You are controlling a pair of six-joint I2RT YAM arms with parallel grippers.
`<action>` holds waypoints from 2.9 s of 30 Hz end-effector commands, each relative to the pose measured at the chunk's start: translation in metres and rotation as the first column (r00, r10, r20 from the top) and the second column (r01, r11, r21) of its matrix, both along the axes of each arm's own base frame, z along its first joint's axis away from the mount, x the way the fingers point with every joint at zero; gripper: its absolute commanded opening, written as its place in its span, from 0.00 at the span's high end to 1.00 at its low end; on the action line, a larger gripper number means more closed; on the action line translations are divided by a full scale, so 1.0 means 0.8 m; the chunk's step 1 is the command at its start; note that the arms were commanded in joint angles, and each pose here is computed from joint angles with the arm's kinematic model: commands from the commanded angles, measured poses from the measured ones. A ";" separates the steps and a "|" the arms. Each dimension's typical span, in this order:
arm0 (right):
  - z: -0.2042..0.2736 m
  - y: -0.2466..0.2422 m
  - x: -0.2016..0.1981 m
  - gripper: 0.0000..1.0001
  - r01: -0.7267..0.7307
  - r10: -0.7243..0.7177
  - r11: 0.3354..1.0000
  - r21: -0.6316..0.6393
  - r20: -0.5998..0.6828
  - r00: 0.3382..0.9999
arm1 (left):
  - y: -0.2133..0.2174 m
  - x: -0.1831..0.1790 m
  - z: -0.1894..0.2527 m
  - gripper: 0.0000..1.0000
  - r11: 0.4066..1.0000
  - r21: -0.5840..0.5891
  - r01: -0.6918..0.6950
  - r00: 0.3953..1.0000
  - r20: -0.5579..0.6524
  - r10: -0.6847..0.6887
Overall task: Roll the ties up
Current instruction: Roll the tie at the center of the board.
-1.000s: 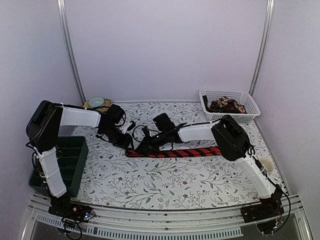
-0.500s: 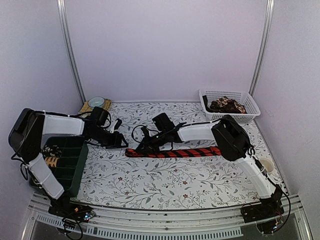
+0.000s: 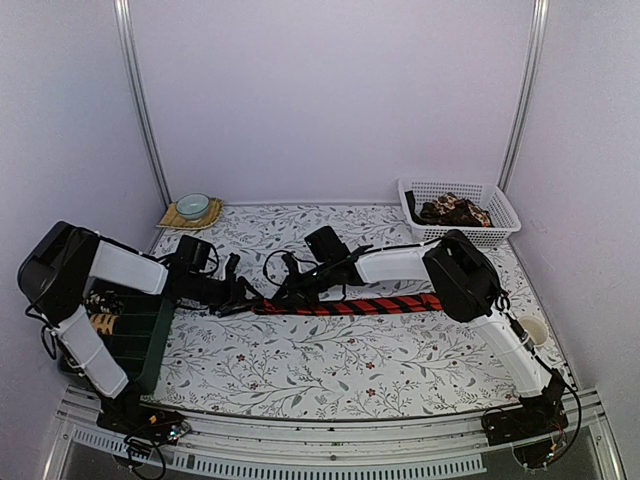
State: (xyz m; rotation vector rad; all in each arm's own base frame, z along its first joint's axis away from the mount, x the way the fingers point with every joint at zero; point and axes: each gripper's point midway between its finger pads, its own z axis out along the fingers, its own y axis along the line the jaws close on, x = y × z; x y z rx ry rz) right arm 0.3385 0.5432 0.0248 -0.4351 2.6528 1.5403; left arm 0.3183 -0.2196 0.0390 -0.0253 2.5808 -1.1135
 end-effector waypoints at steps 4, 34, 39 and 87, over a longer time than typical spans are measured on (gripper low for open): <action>-0.115 -0.038 -0.027 0.96 0.025 -0.046 0.974 -0.224 -0.090 0.995 | 0.016 0.009 -0.019 0.50 0.997 0.030 -0.065 0.998 -0.017 0.065; -0.118 -0.042 -0.031 0.97 0.026 -0.042 0.972 -0.232 -0.064 0.997 | 0.014 -0.038 -0.094 0.55 0.977 -0.086 -0.194 0.947 -0.275 0.164; -0.117 -0.041 -0.032 0.98 0.022 -0.035 0.973 -0.228 -0.053 0.998 | 0.023 -0.040 -0.103 0.56 0.976 -0.029 -0.214 0.937 -0.288 0.197; 0.097 -0.141 0.028 0.34 0.122 -0.079 0.986 -0.109 0.337 0.938 | 0.088 0.039 -0.012 1.00 0.773 0.609 -0.180 0.979 0.191 0.077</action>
